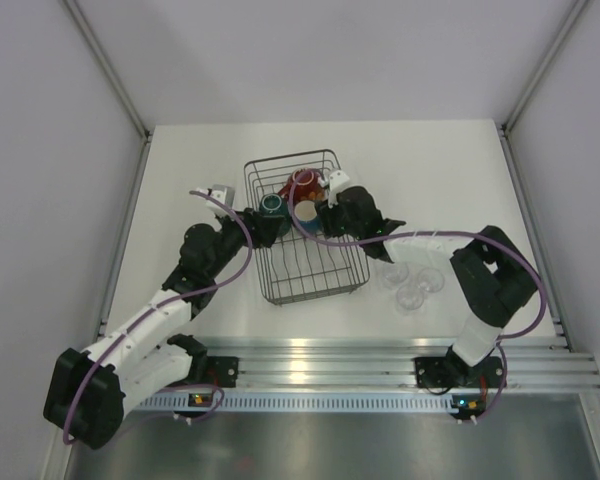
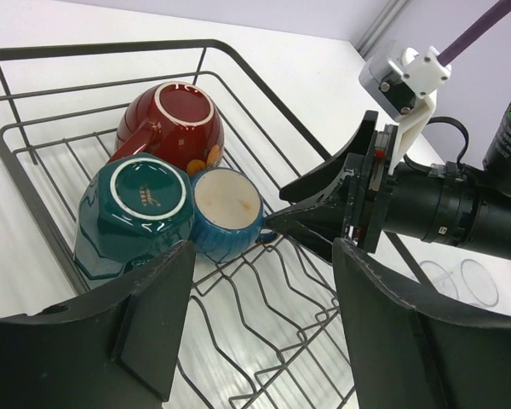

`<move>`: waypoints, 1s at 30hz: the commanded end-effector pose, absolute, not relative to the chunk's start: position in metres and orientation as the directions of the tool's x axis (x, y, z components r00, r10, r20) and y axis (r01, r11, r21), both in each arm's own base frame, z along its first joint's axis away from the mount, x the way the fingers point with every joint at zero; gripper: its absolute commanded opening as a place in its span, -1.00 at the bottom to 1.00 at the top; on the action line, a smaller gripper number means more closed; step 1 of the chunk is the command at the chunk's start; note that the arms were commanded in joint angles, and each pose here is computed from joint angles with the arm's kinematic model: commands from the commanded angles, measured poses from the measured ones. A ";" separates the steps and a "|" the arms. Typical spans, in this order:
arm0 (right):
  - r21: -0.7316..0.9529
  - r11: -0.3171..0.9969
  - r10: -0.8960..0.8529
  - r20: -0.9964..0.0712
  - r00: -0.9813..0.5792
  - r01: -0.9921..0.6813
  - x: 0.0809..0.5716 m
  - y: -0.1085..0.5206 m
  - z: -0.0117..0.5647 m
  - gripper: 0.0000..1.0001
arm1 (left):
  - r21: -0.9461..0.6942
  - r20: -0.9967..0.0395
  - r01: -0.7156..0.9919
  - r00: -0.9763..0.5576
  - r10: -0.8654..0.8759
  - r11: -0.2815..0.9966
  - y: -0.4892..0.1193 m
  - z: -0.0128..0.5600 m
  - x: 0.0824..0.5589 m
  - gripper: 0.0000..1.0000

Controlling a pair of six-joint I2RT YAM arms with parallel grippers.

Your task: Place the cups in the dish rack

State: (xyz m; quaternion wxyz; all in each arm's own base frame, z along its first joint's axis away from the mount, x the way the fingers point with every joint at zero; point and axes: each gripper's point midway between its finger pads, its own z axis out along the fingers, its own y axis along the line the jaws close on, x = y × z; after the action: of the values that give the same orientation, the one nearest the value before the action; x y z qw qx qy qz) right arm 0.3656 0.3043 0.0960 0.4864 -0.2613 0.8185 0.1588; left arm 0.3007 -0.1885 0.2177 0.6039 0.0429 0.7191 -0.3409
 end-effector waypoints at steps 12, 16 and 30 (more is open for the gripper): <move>0.181 0.637 -0.008 -0.970 -0.242 -0.749 0.351 0.361 0.218 0.06 | -0.433 -0.899 0.330 -0.226 -0.375 0.839 -0.162 0.201 0.315 0.42; 0.175 0.650 0.010 -0.975 -0.223 -0.739 0.350 0.356 0.234 0.06 | -0.430 -0.899 0.322 -0.240 -0.367 0.843 -0.161 0.193 0.314 0.41; 0.133 0.759 0.035 -0.986 -0.164 -0.637 0.335 0.295 0.278 0.09 | -0.428 -0.873 0.139 -0.319 -0.369 0.893 -0.136 0.153 0.311 0.32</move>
State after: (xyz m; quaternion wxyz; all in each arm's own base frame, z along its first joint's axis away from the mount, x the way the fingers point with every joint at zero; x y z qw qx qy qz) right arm 0.3383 0.3130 0.2577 0.5891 -0.2289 0.7198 0.2871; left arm 0.3120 -0.1441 0.1596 0.5827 -0.0536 0.7774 -0.2309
